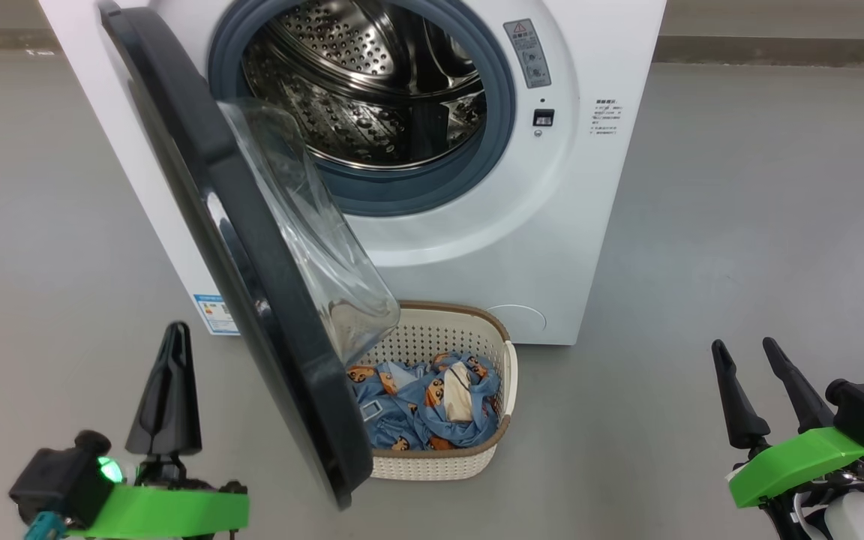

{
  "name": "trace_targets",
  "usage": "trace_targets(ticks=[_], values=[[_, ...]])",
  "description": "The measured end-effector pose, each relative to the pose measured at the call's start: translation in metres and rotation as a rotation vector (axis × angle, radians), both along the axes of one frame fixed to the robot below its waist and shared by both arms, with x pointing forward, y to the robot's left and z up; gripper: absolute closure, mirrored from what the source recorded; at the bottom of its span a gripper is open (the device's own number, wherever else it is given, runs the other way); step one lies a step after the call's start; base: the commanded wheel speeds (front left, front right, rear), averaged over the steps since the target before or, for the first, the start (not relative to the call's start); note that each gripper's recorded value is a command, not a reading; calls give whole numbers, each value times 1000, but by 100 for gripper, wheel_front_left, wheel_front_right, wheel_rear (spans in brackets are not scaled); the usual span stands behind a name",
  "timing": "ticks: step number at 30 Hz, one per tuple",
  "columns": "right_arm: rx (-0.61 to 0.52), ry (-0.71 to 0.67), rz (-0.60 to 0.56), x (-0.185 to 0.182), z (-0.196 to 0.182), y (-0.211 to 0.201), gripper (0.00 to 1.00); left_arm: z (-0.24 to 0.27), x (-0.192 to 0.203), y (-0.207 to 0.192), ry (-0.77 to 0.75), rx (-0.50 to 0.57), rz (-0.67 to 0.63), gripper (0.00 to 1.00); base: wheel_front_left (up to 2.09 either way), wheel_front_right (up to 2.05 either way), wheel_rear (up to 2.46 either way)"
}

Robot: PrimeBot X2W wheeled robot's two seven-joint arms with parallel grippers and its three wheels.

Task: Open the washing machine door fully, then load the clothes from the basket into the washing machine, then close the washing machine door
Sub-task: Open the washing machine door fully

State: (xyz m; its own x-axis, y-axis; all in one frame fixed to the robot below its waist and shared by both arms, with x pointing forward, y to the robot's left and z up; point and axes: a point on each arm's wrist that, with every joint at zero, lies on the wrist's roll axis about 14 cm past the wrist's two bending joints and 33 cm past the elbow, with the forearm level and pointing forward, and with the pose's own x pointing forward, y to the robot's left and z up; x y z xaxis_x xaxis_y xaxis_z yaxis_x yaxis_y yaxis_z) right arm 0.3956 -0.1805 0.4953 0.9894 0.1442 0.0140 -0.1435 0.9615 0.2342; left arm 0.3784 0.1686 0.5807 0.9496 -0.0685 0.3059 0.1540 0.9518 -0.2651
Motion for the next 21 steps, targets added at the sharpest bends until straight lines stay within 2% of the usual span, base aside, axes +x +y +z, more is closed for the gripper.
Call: trace_targets(ticks=[10, 21], values=[[0, 4, 4, 0, -1, 1, 0, 62, -14, -29, -199, -8, -84, 100, 0, 0, 0], [-3, 18, 5, -4, -6, 1, 0, 75, -30, -97, -243, -22, -297, 100, 0, 0, 0]])
